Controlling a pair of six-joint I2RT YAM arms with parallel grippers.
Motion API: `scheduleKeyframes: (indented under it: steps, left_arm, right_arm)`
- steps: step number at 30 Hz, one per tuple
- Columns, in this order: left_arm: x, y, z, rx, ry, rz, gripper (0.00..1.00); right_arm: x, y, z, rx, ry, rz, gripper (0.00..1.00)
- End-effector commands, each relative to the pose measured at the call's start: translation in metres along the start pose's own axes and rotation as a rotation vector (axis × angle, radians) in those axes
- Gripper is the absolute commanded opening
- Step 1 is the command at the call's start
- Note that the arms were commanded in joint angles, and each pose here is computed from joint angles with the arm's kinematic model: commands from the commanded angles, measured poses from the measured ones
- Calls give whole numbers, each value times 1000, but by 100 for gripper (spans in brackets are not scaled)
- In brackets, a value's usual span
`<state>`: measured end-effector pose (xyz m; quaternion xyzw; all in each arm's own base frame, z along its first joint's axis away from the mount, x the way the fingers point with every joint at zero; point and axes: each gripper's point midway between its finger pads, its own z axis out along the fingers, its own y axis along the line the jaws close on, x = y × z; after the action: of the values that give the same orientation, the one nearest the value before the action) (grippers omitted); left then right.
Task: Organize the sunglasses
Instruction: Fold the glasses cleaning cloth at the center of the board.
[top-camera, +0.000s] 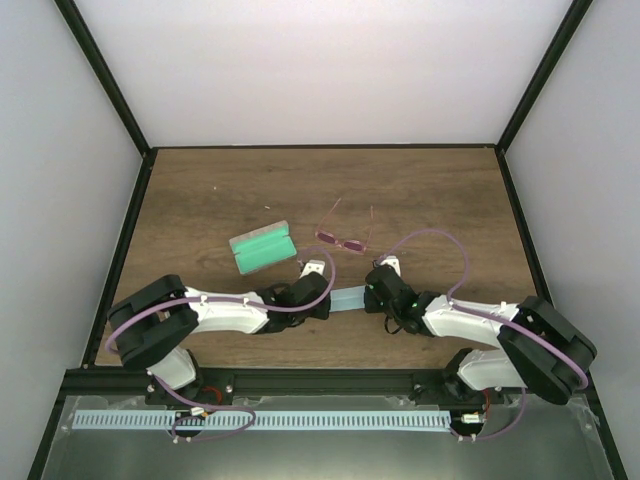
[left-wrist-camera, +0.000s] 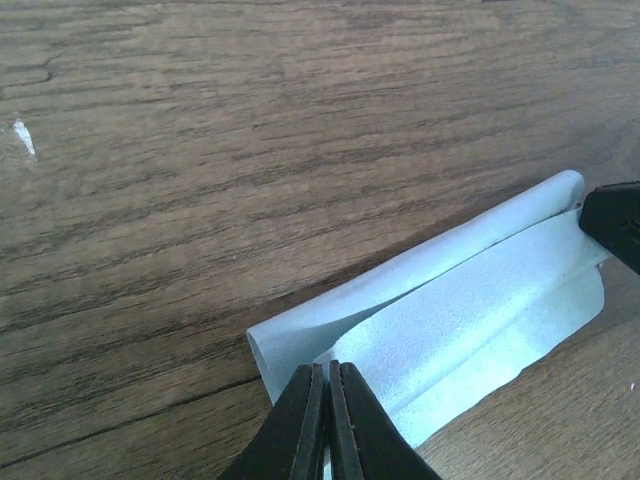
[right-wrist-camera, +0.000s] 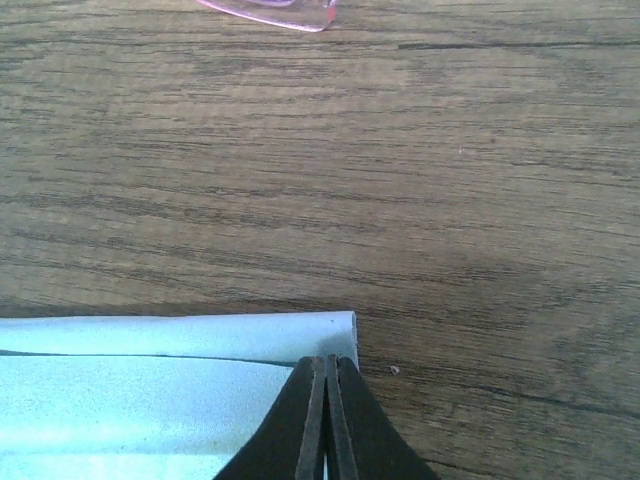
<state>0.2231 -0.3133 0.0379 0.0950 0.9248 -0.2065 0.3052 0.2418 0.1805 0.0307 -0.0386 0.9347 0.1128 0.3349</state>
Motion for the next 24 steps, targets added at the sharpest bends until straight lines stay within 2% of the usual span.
scheduleKeyframes:
  steps: [1,14,17,20,24]
  left_arm:
    - [7,2,0,3,11,-6,4]
    - [13,8,5,-22,21,-1,4]
    - [11,10,4,-33,14,-3,6]
    - [6,12,1,-47,-4,-5,12]
    - [-1,11,-5,-50,-25,-7,18]
  right_arm:
    - [-6,0,0,26,-18,6,1]
    - [-6,-1,0,26,-16,6,1]
    - [-5,0,-1,24,-16,5,10]
    - [-7,-1,-3,20,-25,11,16]
    - [-9,-2,-6,18,-36,18,21]
